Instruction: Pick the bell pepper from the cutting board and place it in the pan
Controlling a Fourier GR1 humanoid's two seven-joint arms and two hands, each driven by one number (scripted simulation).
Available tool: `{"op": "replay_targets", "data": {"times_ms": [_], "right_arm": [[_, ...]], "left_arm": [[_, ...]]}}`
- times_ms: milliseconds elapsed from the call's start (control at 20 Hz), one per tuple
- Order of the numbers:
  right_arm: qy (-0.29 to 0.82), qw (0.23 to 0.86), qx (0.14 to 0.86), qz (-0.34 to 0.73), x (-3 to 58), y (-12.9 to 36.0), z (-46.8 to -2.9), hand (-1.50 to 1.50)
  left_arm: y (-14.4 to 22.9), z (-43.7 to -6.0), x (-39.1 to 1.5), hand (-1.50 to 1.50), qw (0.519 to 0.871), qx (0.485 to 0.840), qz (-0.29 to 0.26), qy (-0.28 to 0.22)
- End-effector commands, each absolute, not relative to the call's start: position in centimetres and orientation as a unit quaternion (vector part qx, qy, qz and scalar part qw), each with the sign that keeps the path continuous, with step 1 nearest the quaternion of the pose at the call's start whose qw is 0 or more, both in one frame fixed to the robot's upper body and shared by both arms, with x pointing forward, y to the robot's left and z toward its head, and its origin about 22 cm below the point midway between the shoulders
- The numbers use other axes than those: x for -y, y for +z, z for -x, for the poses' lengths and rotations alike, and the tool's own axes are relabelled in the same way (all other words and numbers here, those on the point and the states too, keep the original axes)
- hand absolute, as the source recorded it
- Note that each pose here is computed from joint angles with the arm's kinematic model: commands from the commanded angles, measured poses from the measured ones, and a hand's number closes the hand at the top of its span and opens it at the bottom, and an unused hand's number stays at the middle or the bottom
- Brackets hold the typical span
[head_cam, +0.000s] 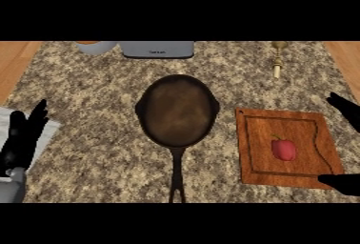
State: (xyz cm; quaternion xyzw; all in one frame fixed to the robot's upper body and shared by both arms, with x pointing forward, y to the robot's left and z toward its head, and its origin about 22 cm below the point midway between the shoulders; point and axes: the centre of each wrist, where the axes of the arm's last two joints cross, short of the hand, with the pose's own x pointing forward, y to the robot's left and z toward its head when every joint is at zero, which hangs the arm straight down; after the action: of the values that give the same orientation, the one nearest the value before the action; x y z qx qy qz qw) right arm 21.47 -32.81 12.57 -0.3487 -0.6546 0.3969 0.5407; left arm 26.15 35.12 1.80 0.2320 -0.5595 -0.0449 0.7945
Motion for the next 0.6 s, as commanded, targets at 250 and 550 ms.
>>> {"op": "replay_targets", "data": {"times_ms": [250,550], "right_arm": [[0.526,0.561,0.468,0.436,26.5,15.1,-21.6,-1.50],[0.553,0.591,0.408,0.424,24.3,11.5,-23.7,-1.50]], "left_arm": [[0.5,-27.1,-33.1,0.00,0.792,0.564,-0.226,-0.064],[0.0,-26.4,-34.4,0.00,0.795,0.562,-0.223,-0.053]]}}
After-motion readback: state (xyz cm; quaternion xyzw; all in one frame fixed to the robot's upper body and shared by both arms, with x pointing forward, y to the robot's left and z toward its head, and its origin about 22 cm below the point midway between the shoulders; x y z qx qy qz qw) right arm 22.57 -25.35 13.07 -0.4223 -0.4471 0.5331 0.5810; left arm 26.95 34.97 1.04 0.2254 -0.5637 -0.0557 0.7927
